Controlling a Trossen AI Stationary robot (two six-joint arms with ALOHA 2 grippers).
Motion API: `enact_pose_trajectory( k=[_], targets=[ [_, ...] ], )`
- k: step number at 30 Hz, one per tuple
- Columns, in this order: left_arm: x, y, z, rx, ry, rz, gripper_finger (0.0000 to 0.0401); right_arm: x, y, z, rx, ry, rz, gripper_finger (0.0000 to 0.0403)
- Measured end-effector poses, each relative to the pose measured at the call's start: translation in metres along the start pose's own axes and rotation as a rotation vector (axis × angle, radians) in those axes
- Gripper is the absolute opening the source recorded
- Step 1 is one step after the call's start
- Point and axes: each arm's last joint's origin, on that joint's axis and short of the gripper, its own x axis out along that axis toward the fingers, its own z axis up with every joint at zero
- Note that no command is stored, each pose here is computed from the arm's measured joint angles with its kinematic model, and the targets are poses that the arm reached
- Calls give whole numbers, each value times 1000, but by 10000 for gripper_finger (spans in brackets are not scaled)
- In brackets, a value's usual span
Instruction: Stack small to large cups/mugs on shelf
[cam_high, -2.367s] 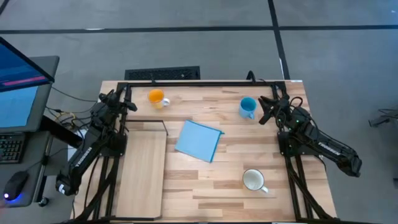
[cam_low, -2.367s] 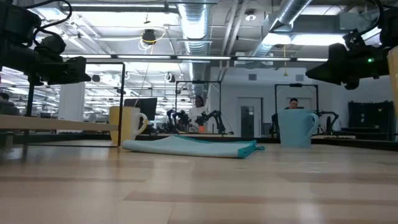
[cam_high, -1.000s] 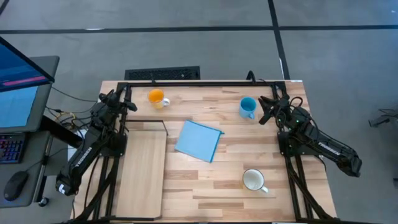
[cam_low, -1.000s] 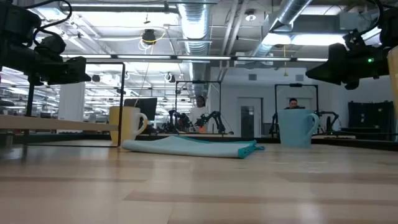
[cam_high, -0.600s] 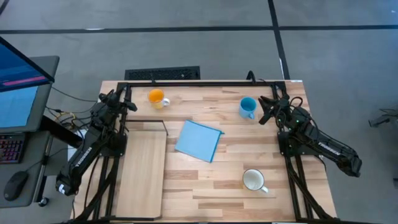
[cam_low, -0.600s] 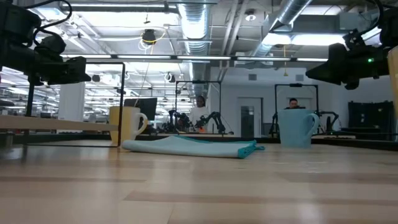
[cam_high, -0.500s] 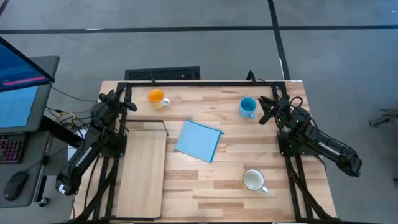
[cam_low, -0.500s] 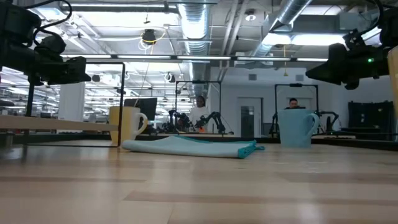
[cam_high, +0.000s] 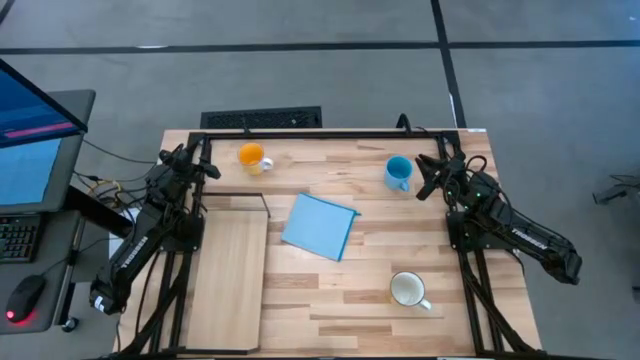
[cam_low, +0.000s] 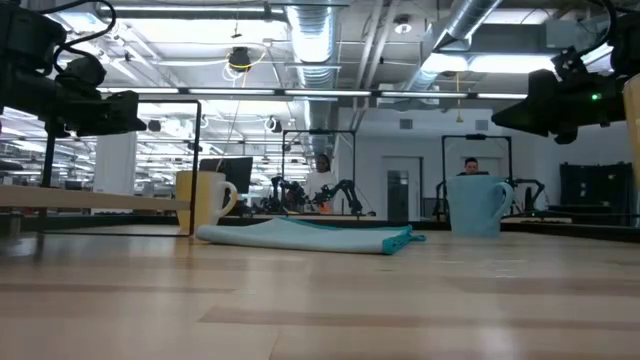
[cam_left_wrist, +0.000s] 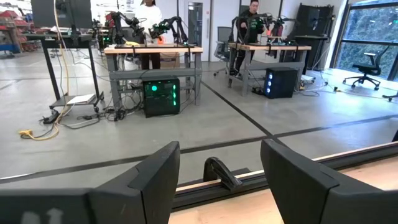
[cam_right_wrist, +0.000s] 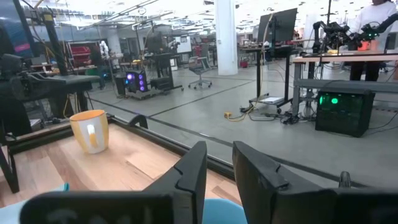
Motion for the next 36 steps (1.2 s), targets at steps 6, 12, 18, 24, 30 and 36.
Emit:
enact_pose_trajectory(
  k=[6,12,18,24,30,36],
  targets=[
    [0,0,0,0,-1,0,217,0,0,0,0,0,0,102],
    [0,0,0,-25,-3,0,217,0,0,0,1,-4,0,102],
    [0,0,0,-25,-4,0,217,0,0,0,3,-4,0,102],
    [0,0,0,-26,-5,0,217,0,0,0,58,2,-4,102],
    [0,0,1,-27,-6,0,217,1,0,7,101,-76,0,102],
    [0,0,1,-28,-8,0,217,-3,-1,28,139,-277,-23,102]
  ],
)
